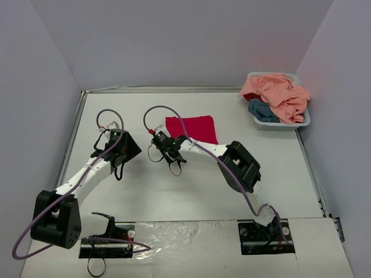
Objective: Fold and stack the t-shirts
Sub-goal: Fold the long partially folded tshirt into a neat square
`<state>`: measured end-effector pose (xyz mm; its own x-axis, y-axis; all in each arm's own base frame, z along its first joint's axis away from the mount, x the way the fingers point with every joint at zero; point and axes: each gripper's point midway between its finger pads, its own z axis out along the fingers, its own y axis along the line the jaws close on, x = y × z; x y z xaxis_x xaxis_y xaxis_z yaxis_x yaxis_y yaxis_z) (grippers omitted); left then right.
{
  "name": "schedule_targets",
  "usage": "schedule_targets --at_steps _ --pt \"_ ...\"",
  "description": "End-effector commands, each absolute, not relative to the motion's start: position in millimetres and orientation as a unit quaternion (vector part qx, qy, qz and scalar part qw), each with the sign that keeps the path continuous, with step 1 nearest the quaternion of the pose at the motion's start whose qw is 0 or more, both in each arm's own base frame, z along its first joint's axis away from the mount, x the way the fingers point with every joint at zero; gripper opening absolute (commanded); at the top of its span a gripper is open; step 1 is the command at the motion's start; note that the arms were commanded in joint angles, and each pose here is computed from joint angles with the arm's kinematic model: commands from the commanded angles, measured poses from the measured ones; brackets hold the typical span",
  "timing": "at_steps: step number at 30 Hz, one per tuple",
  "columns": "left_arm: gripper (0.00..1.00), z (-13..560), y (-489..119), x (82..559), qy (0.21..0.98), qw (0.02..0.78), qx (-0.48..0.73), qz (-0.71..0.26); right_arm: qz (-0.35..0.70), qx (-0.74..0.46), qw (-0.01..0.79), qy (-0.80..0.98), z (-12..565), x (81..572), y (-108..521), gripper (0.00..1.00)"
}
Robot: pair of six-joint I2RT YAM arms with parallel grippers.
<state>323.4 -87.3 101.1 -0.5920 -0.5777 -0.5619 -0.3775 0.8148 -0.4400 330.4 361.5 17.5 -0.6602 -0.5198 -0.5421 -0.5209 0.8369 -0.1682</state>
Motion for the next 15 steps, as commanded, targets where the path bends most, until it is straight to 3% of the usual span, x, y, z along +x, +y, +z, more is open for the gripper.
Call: schedule_targets --at_steps 1,15 --pt "0.48 101.4 -94.4 330.1 0.873 0.36 -0.283 -0.165 -0.023 -0.289 0.288 0.913 8.9 327.8 351.1 0.0" --pt "0.52 83.7 -131.7 349.4 0.852 0.308 -0.318 -0.279 -0.001 -0.277 0.322 0.905 48.9 333.5 357.5 0.0"
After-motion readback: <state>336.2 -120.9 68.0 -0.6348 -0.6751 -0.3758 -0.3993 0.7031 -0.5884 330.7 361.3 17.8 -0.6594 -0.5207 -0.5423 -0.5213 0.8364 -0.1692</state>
